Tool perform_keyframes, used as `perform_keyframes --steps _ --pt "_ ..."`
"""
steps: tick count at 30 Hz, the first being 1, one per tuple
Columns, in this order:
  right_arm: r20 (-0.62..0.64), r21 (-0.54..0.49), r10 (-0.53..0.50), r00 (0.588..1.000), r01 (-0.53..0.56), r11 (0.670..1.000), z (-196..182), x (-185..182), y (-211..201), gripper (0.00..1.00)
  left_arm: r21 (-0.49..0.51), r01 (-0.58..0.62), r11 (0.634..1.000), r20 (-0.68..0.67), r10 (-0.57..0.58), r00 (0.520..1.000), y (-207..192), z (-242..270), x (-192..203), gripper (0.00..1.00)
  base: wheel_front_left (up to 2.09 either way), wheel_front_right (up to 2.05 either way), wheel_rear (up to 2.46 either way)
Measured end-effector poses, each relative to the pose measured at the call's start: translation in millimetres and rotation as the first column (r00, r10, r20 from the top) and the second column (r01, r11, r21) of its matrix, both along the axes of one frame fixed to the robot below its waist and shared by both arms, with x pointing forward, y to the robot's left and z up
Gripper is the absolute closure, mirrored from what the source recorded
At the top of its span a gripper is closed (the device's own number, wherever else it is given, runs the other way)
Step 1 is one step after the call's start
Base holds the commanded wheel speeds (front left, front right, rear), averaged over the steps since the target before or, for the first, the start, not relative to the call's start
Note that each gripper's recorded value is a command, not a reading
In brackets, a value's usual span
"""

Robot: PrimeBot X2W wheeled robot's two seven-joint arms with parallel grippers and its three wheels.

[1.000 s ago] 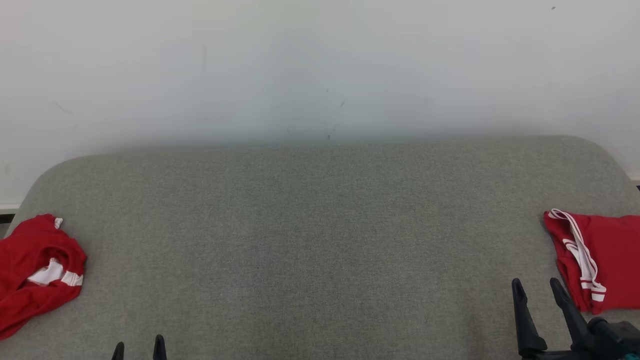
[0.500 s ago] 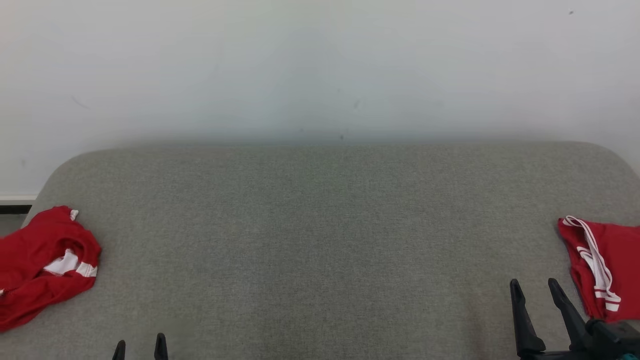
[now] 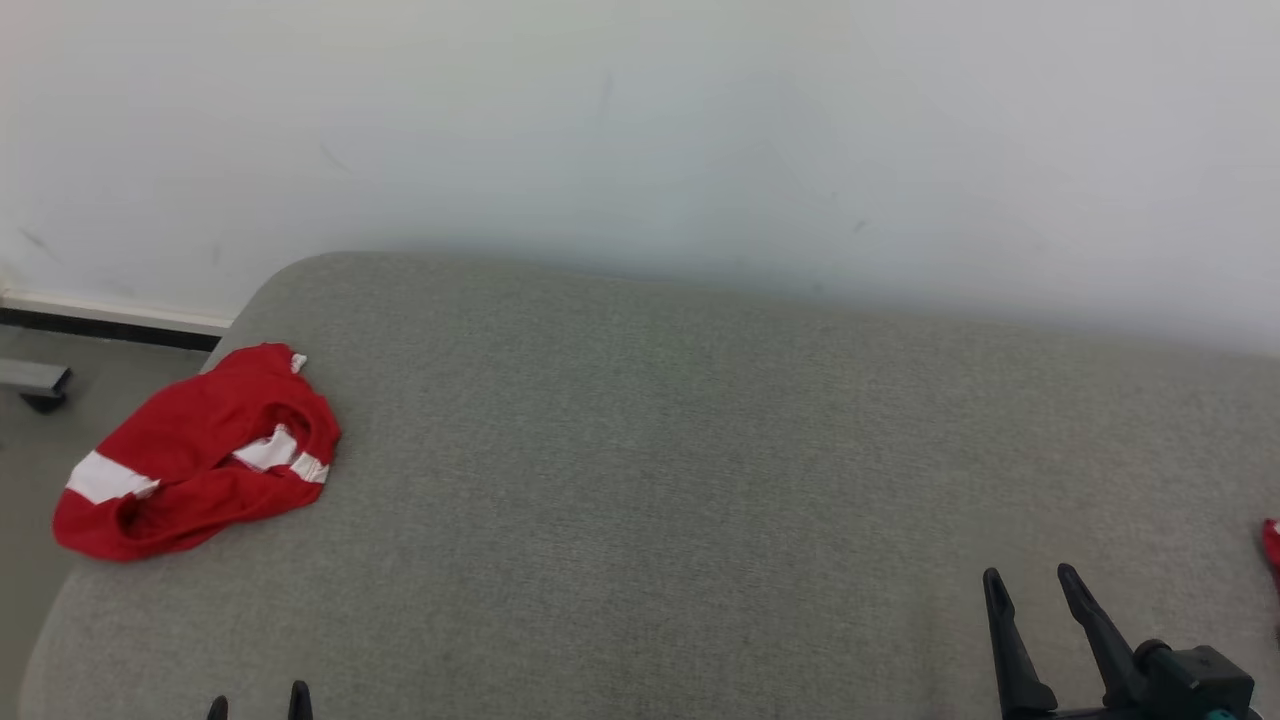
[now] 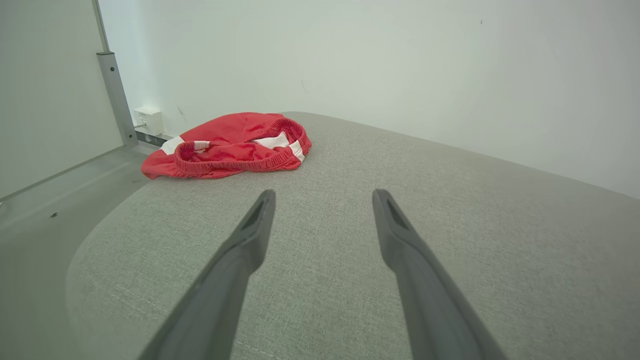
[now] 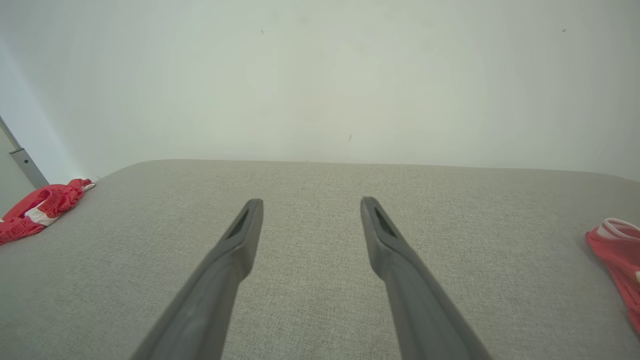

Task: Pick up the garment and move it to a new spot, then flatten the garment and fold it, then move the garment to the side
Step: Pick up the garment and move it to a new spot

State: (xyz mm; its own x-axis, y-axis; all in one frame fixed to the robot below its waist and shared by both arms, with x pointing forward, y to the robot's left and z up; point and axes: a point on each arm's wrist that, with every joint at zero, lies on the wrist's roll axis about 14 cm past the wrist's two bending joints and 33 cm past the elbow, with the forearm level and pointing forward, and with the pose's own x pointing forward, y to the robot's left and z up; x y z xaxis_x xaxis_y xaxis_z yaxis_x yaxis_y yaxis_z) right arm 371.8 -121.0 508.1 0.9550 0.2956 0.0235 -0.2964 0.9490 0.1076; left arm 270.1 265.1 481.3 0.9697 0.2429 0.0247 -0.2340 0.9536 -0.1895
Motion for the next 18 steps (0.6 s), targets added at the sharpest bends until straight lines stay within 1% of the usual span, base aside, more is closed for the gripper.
perform_keyframes --steps 6,11,14,18 --pt "-0.01 0.007 0.116 0.993 -0.116 0.993 -2 6 42 0.0 0.004 -0.103 0.995 -0.007 0.103 0.995 26 -3 -32 0.0 0.0 0.0 0.0" --pt "-0.02 -0.001 0.227 0.974 -0.227 0.974 -5 5 81 0.0 0.011 -0.198 0.98 -0.016 0.198 0.98 48 -6 -63 0.0 0.0 0.0 0.0" --pt "-0.027 -0.007 0.295 0.955 -0.295 0.955 -8 3 104 0.0 0.014 -0.253 0.967 -0.014 0.253 0.967 59 -6 -81 0.0 0.0 0.0 0.0" --pt "-0.029 -0.015 0.408 0.913 -0.408 0.913 -7 -3 142 0.0 0.014 -0.339 0.941 -0.008 0.339 0.941 76 -4 -105 0.0 0.0 0.0 0.0"
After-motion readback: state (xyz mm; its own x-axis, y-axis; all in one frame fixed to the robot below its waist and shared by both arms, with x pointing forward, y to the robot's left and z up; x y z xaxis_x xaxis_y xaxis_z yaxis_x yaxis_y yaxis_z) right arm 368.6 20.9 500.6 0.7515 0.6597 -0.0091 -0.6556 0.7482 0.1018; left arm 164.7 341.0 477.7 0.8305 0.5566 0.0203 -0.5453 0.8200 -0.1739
